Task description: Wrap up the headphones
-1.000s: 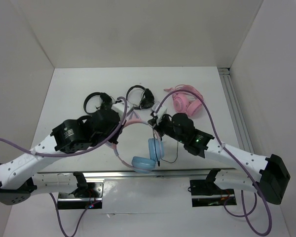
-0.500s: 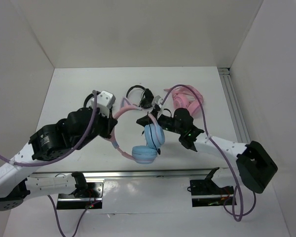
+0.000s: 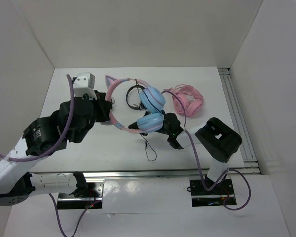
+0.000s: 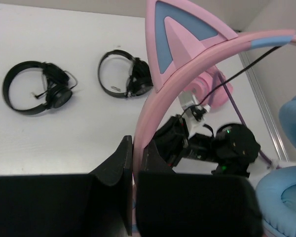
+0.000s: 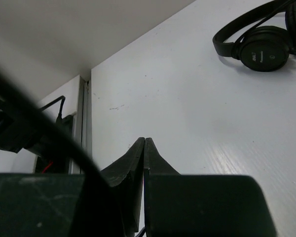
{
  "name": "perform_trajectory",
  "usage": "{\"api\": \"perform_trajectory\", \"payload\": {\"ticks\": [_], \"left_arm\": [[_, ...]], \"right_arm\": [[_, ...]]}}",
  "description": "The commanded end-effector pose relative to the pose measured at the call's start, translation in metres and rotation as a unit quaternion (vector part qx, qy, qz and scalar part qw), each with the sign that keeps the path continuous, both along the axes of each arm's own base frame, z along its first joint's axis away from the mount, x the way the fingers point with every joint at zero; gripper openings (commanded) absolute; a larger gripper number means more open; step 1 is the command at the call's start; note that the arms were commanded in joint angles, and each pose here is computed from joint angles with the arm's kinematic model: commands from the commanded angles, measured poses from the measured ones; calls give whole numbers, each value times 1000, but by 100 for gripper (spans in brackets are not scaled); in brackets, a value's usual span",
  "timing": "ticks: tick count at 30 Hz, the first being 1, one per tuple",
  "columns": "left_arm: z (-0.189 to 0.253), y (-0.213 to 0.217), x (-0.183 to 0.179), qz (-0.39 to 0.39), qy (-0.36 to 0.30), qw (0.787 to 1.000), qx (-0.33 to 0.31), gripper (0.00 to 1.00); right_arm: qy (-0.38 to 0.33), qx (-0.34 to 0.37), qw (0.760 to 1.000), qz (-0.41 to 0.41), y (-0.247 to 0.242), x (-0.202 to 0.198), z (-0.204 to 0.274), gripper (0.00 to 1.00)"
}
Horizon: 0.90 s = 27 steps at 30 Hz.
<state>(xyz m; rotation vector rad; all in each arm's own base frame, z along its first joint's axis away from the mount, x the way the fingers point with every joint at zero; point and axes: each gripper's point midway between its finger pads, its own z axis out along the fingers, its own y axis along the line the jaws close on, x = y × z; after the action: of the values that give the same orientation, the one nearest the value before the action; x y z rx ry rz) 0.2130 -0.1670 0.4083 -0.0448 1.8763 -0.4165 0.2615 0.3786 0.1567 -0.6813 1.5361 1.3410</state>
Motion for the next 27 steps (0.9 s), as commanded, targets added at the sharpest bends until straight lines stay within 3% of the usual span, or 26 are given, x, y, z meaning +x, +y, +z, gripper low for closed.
{"api": "perform_trajectory", "payload": {"ticks": [1, 9, 16, 22, 27], "left_arm": [[43, 36, 13, 139, -38, 984, -104, 0], [38, 66, 53, 236, -25, 966, -105, 0], [30, 84, 127, 282, -7, 957, -67, 0], [-21, 115, 162, 345, 36, 937, -40, 0], [-65, 124, 171, 375, 65, 925, 2, 0]], "right_arm": [[-56, 94, 994, 23, 9, -10, 52, 7], [-44, 54, 997, 44, 23, -44, 23, 4], [-44, -34, 998, 33, 30, -74, -11, 0], [-70, -121, 989, 51, 48, -112, -21, 0], [-116, -145, 981, 59, 58, -132, 5, 0]]}}
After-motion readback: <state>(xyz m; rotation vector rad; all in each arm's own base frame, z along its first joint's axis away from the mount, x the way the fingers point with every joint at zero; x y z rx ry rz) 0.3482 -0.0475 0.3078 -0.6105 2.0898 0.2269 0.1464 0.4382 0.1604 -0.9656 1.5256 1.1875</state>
